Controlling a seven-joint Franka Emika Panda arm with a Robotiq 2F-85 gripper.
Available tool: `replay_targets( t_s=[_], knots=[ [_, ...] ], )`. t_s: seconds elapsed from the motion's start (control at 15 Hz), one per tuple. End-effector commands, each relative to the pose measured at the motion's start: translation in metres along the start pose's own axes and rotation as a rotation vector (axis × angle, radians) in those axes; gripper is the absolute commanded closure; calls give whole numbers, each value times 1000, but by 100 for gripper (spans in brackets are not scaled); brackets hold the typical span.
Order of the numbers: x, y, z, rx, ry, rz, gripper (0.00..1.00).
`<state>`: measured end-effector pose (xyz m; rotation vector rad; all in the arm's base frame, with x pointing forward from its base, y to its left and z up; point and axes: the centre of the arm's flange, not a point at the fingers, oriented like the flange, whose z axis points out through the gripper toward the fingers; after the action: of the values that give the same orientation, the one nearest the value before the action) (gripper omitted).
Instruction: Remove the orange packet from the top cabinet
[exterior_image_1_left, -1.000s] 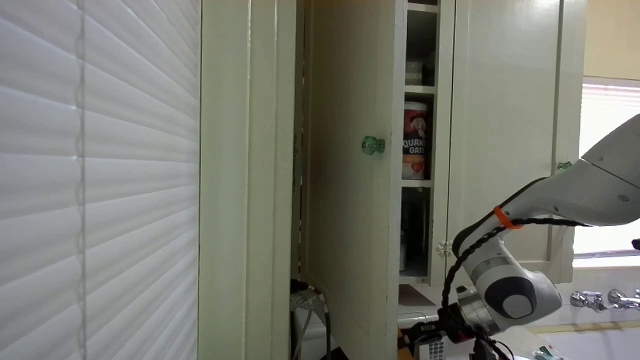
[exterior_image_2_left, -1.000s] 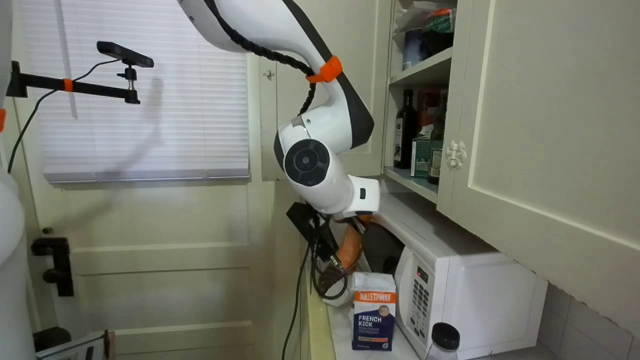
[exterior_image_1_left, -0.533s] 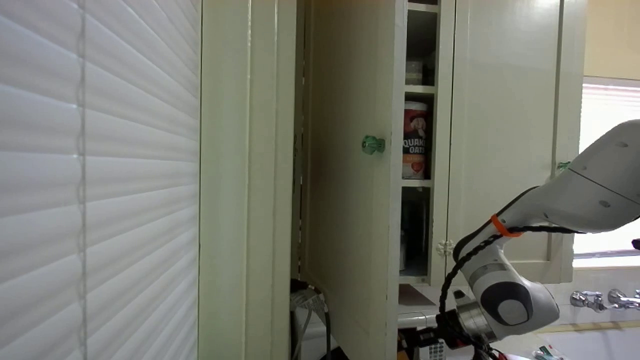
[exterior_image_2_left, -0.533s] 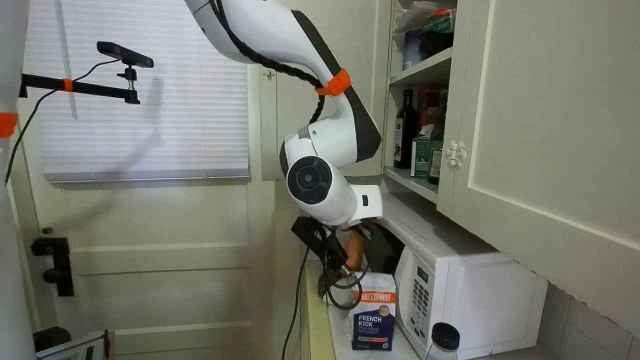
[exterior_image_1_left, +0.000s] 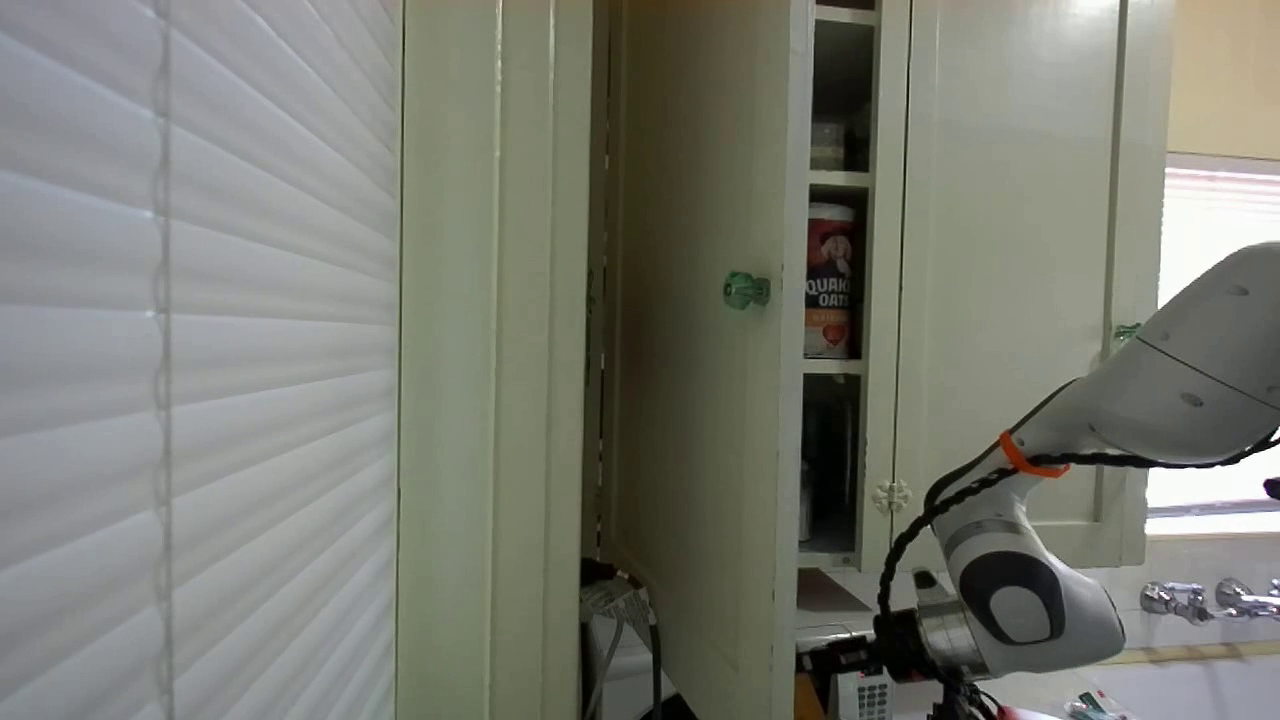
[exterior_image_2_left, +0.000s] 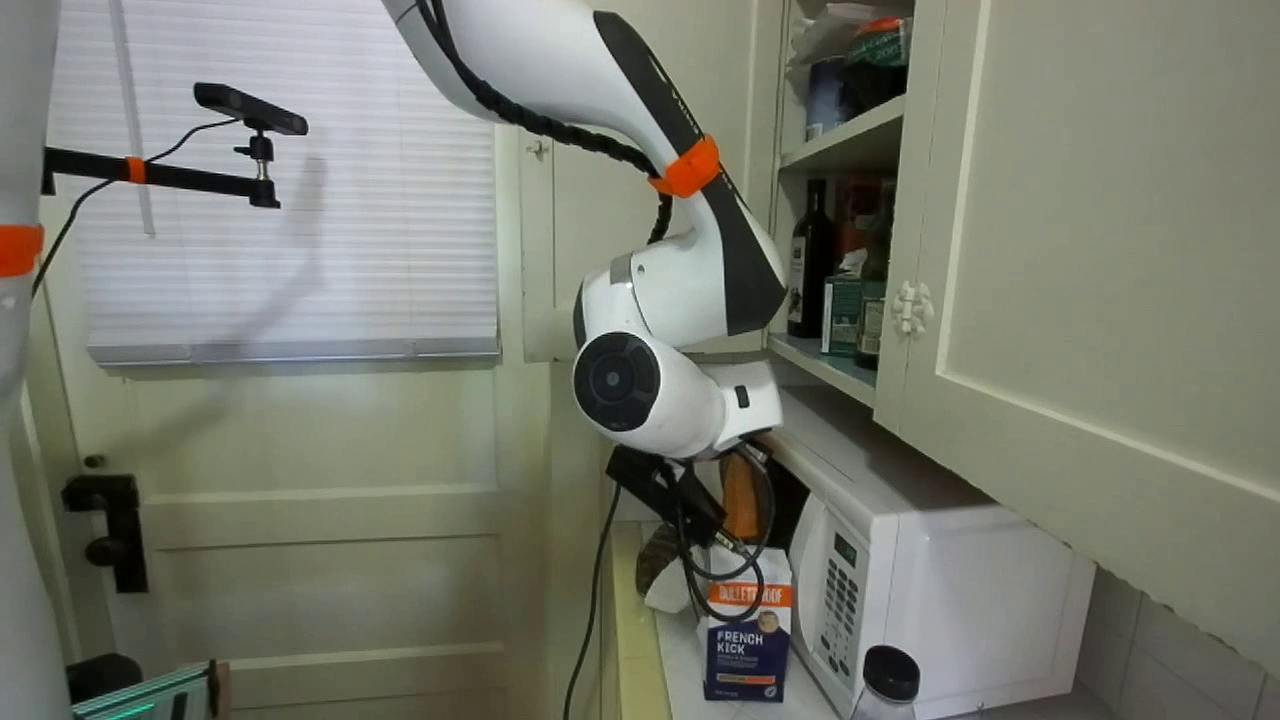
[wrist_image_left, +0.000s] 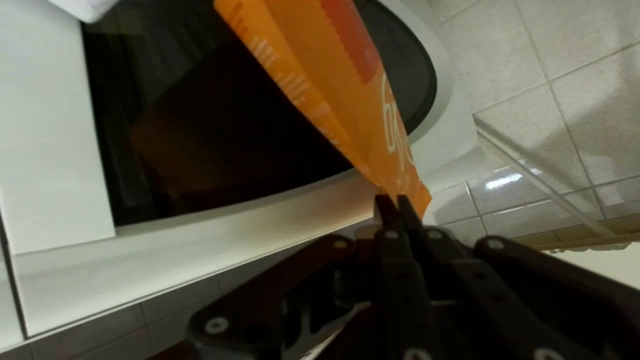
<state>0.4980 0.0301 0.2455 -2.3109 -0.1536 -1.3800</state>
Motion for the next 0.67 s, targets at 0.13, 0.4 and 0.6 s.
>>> replay_targets(
  t_s=[0.13, 0.4, 0.6],
  knots=[
    [-19, 5, 0, -17, 30, 9, 100],
    [-33, 7, 5, -7, -2, 18, 100],
    [-45, 8, 8, -10, -33, 19, 100]
  ],
)
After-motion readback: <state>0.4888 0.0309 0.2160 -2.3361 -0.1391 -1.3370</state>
